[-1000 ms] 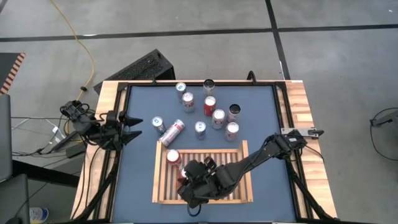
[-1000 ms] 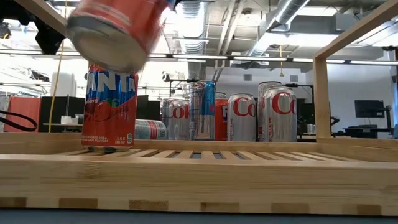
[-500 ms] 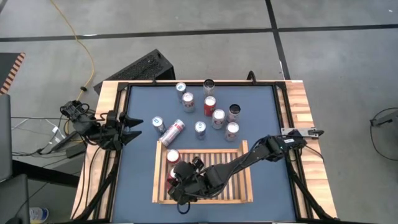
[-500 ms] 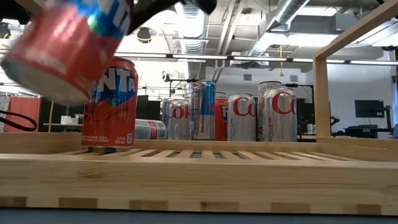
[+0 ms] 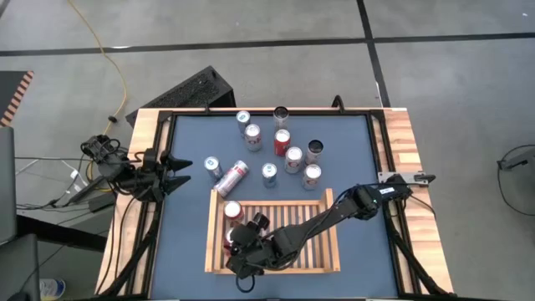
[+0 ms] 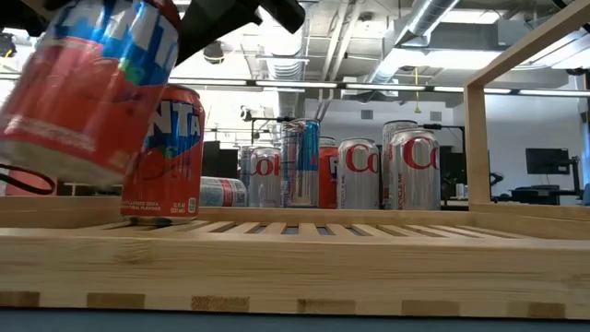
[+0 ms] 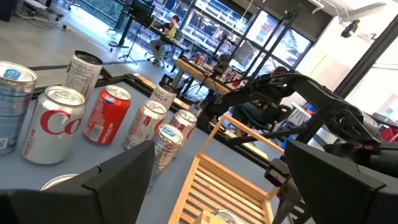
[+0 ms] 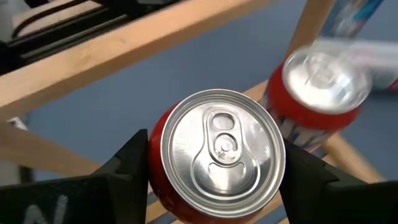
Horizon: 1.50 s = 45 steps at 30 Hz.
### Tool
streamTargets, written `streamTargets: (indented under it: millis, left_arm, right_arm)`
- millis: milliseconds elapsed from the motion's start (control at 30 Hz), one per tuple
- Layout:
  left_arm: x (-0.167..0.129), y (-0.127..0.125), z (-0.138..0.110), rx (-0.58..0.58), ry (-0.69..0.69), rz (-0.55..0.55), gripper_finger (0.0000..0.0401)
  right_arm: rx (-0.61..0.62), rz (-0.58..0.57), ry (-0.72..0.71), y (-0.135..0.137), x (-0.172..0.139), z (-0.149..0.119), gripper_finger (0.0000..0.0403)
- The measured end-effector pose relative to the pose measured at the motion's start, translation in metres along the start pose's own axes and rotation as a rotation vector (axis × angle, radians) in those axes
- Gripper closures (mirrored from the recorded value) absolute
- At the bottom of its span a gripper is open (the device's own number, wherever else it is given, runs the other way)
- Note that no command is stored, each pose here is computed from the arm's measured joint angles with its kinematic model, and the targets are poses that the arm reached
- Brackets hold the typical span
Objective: Place canned beverage on shelf
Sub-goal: Put the left red soda can on the shelf aligned with the other red soda can
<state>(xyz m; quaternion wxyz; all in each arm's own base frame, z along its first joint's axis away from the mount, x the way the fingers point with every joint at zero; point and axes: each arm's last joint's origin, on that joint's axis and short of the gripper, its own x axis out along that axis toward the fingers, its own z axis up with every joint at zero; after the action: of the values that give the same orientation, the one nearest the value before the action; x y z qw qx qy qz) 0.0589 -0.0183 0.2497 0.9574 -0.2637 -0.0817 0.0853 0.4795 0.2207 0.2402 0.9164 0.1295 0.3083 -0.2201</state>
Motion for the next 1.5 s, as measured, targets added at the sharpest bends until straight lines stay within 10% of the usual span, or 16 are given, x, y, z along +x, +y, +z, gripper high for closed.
streamTargets:
  millis: [1500]
  left_arm:
    - [0.0,0.001,-0.001,0.015,0.009,0.011,0.0053]
  right_arm:
    - [-0.184,-0.021,0.018,-0.005,0.024,-0.006,0.0165]
